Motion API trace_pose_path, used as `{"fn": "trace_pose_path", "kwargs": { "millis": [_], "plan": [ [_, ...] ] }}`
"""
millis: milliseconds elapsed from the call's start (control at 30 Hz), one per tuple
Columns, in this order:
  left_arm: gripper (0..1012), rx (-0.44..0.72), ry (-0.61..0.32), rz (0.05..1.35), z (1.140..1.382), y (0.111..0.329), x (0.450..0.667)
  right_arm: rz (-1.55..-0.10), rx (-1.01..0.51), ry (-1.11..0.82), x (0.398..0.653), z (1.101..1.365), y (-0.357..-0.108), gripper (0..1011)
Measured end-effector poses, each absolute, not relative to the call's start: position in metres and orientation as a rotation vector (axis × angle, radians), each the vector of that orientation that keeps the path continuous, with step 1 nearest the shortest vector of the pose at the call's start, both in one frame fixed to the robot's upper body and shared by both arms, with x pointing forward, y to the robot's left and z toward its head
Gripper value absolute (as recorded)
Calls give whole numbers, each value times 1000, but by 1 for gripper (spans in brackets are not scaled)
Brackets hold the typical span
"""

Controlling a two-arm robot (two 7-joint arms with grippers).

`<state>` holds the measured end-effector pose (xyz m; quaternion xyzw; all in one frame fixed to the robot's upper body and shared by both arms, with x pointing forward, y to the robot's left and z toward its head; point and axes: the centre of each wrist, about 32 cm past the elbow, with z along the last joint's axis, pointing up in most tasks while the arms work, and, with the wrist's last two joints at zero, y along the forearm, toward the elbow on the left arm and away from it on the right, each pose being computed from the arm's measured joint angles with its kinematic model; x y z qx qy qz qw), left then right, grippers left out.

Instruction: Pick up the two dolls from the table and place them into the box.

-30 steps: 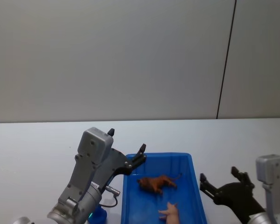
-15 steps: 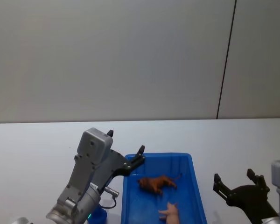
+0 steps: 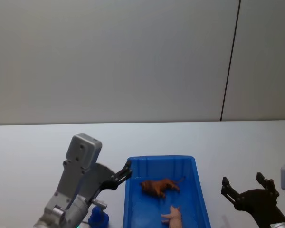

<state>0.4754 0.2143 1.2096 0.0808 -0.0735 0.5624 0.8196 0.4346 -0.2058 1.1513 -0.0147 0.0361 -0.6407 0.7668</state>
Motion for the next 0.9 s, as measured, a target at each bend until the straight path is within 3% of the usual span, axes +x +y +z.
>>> {"fn": "trace_pose_path", "kwargs": {
  "millis": [900],
  "plan": [
    [1001, 331, 93, 1223, 1199, 241, 461, -1400, -30, 77, 433, 1151, -207, 1001]
  ]
}}
